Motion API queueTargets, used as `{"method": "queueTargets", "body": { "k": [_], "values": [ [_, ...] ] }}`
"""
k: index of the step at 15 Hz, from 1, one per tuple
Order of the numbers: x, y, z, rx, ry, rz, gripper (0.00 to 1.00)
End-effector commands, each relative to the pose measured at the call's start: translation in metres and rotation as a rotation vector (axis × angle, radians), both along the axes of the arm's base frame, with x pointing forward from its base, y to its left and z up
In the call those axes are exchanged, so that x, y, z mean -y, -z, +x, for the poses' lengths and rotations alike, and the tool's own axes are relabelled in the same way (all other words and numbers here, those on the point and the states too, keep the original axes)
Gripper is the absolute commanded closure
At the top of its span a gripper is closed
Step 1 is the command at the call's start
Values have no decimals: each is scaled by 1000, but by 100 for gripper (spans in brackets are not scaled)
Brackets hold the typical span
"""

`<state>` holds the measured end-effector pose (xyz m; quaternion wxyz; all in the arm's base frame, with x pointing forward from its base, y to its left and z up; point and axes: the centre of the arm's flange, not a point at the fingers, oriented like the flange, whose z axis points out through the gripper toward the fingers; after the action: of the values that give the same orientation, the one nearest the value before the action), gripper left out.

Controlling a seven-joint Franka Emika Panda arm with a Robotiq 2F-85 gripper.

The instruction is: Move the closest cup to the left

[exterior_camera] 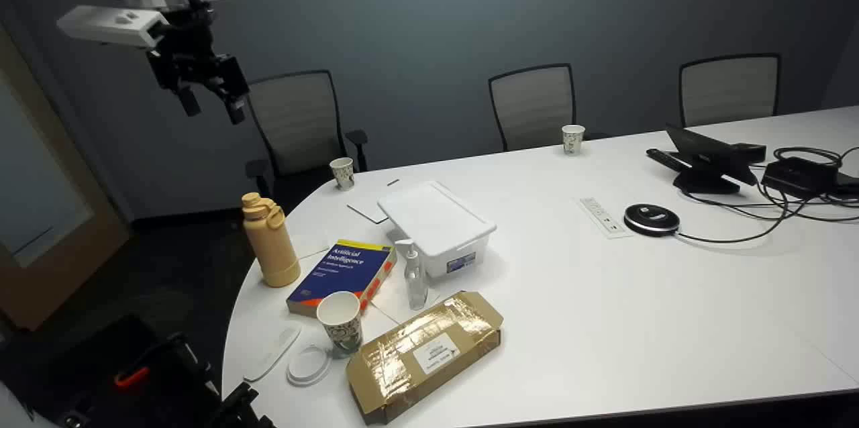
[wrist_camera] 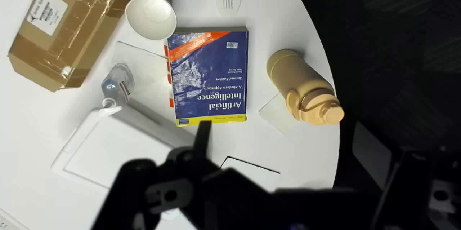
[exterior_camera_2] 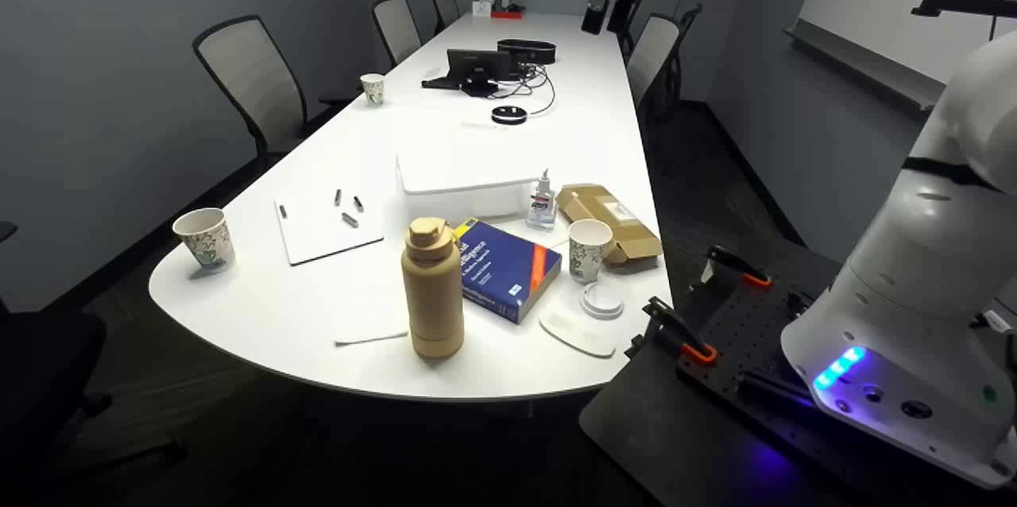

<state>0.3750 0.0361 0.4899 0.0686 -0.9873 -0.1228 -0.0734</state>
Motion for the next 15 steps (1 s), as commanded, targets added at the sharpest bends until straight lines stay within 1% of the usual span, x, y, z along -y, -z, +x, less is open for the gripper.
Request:
{"method": "queueTargets", "body": {
  "k": [1,14,15],
  "values": [
    [0,0,0,0,0,0,0],
    [0,0,0,0,0,0,0],
    [2,6,4,1,28,-11,0]
  ]
}}
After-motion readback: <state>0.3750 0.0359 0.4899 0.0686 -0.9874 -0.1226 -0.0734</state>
